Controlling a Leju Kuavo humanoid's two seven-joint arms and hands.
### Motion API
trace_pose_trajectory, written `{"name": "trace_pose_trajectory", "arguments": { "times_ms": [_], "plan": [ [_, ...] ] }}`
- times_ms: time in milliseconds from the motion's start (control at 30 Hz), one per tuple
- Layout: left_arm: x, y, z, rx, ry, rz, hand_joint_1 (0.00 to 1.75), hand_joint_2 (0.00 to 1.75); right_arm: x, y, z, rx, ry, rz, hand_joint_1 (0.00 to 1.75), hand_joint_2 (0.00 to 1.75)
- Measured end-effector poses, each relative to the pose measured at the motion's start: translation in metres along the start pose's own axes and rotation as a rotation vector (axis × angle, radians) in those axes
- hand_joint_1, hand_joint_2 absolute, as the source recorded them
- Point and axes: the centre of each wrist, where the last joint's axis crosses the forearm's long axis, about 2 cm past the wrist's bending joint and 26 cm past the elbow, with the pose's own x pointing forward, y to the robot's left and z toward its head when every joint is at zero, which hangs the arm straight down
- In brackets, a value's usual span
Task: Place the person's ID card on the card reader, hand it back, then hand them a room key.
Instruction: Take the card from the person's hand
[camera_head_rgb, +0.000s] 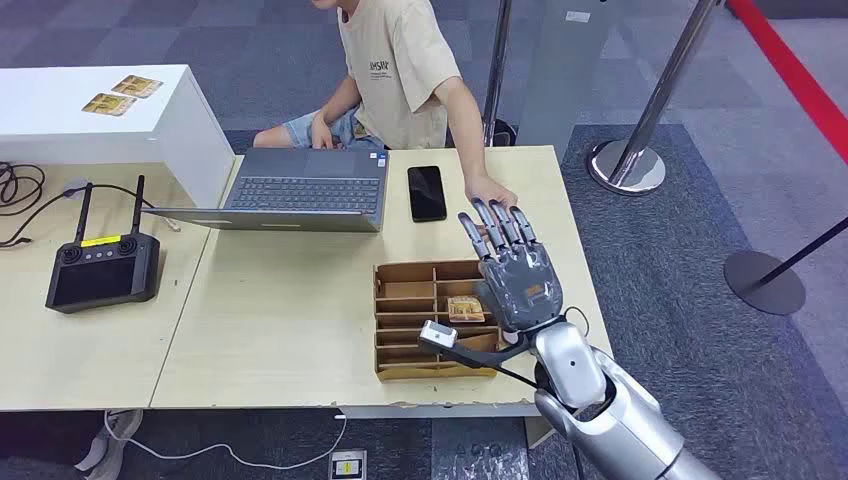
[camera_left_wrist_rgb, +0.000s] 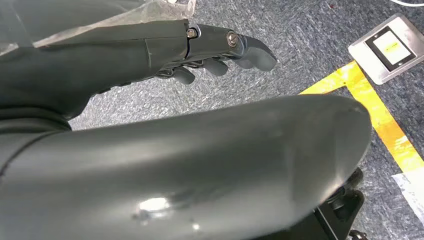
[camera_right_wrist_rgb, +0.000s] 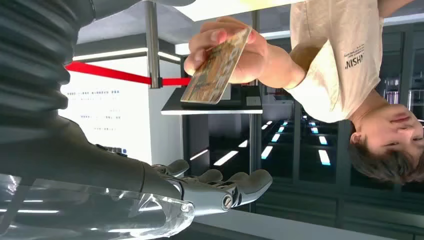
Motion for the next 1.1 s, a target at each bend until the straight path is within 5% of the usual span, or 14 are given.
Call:
{"name": "trace_pose_trajectory", "arguments": {
  "times_ms": [533, 567, 700, 1100],
  "plan": [
    [0.002, 0.001, 0.0, 0.001, -0.009, -0.007, 0.0, 0.0, -0.005, 0.001, -0.021, 0.078, -0.15, 0.182, 0.0, 1.75],
    [0.002, 0.001, 0.0, 0.001, -0.01, -0.007, 0.0, 0.0, -0.005, 0.0, -0.023, 0.078, -0.155, 0.184, 0.1, 1.75],
    [0.003, 0.002, 0.0, 0.002, -0.012, -0.007, 0.0, 0.0, -0.004, -0.001, -0.027, 0.078, -0.164, 0.179, 1.75, 1.75],
    [0.004, 0.003, 0.0, 0.003, -0.012, -0.007, 0.0, 0.0, 0.0, 0.001, -0.025, 0.1, -0.181, 0.15, 1.75, 1.75]
  ]
}}
